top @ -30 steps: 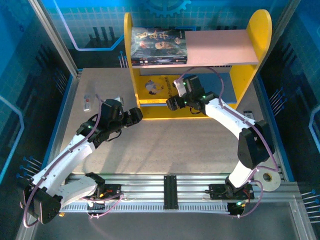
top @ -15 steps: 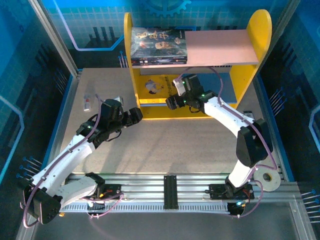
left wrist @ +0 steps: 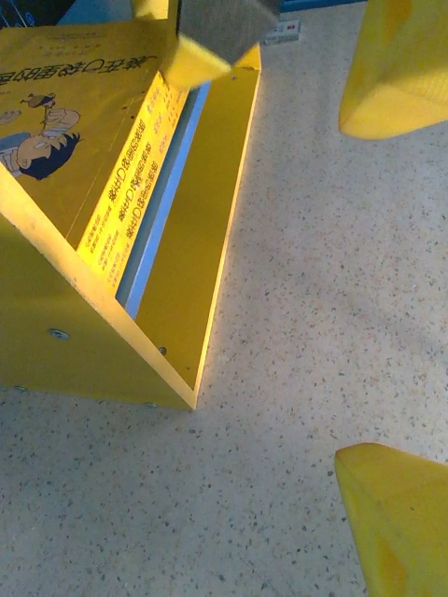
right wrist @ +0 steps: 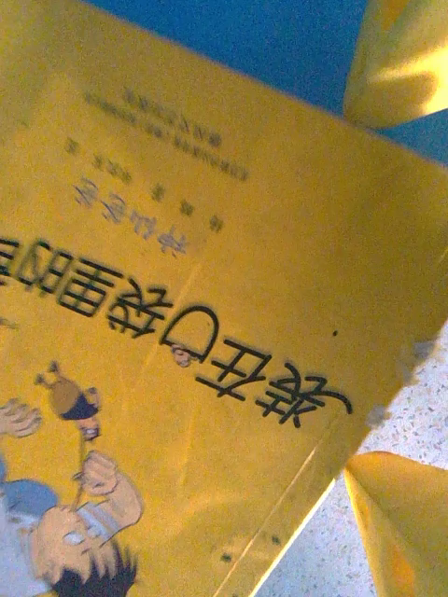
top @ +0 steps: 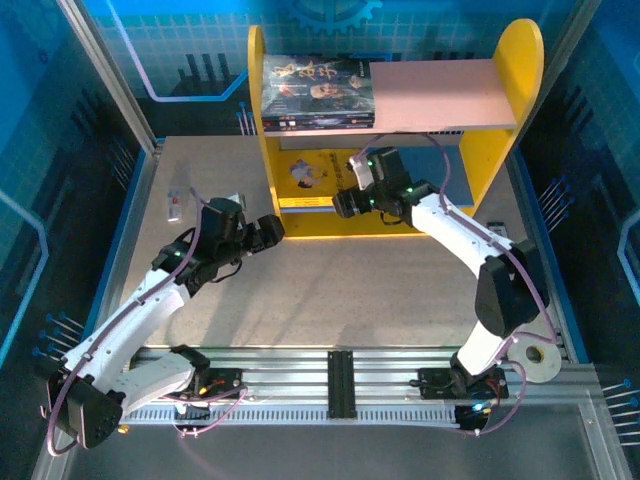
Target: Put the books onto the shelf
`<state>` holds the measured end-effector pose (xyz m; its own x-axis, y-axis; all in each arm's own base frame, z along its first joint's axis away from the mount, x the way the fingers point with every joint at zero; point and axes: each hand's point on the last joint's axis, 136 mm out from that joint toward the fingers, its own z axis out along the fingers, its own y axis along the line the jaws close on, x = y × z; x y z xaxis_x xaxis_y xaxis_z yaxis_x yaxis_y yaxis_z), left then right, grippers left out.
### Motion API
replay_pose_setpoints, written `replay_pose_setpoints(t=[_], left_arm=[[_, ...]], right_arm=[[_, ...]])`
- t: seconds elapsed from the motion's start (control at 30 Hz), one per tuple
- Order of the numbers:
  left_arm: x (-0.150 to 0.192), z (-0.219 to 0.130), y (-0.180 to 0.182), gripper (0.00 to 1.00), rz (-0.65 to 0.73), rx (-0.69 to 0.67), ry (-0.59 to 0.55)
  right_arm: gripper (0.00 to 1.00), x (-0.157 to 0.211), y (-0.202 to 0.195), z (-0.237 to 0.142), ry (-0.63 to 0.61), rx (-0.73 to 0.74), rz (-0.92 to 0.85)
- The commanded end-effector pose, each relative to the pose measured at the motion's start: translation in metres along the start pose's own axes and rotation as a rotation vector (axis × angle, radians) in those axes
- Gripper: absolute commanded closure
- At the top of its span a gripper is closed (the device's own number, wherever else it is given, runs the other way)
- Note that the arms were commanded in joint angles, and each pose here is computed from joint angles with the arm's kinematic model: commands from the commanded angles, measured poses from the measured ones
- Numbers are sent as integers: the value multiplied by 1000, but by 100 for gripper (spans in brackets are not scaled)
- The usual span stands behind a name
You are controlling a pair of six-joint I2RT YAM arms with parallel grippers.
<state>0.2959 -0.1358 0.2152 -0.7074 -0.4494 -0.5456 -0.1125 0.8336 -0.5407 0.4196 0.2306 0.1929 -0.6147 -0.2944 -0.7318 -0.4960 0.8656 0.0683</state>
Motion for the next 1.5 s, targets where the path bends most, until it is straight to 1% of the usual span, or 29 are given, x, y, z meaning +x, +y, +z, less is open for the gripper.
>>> replay_pose_setpoints(t=[0.0,0.13,0.17,0.2,0.23,0.37,0.53,0.67,0.73,0.83,0.9,0.93,1.0,1.07,1.13,1.23,1.33,1.4,1.47], left_arm=[[-17,-14,-2,14,61,-18,-34],[-37,-25,-5,12,125,-53,-67],[-43,-29,-6,10,135,-59,-80],[-46,-30,-6,2,143,-63,-88],[-50,-32,-7,1,149,-62,-97],[-64,-36,-9,1,151,-57,-114],[-75,-42,-7,1,165,-72,-121],[-69,-45,-13,1,162,-28,-55],[-66,-43,-7,1,157,-56,-24],[-63,-38,16,1,163,-158,-21],[-63,-33,29,1,182,-193,-69],[-65,-29,40,0,179,-234,-110],[-68,-22,61,1,176,-308,-179],[-66,-8,74,1,194,-317,-224],[-65,5,76,1,233,-280,-271],[-66,15,96,1,272,-334,-355],[-65,25,115,1,353,-400,-415],[-62,32,126,1,413,-421,-461],[-63,34,139,1,412,-433,-524]], right_arm=[[9,-26,-4,-46,-99,10,25],[7,-16,-7,-74,-116,40,35],[6,-12,-8,-82,-124,43,40],[5,-8,-7,-88,-128,43,47],[4,-4,-8,-95,-134,44,54],[0,19,-11,-124,-151,48,92],[0,41,-22,-158,-155,87,138],[0,55,-29,-182,-161,108,204],[0,61,-32,-194,-151,125,236],[0,69,-41,-214,-157,195,233],[0,76,-57,-225,-178,292,236],[0,80,-67,-229,-186,345,249],[0,87,-81,-230,-204,400,258],[0,92,-91,-223,-234,425,233],[0,98,-97,-215,-259,439,215],[0,107,-110,-199,-316,473,202],[0,118,-123,-181,-385,489,194],[0,124,-125,-168,-430,478,159],[0,131,-130,-159,-469,497,150]])
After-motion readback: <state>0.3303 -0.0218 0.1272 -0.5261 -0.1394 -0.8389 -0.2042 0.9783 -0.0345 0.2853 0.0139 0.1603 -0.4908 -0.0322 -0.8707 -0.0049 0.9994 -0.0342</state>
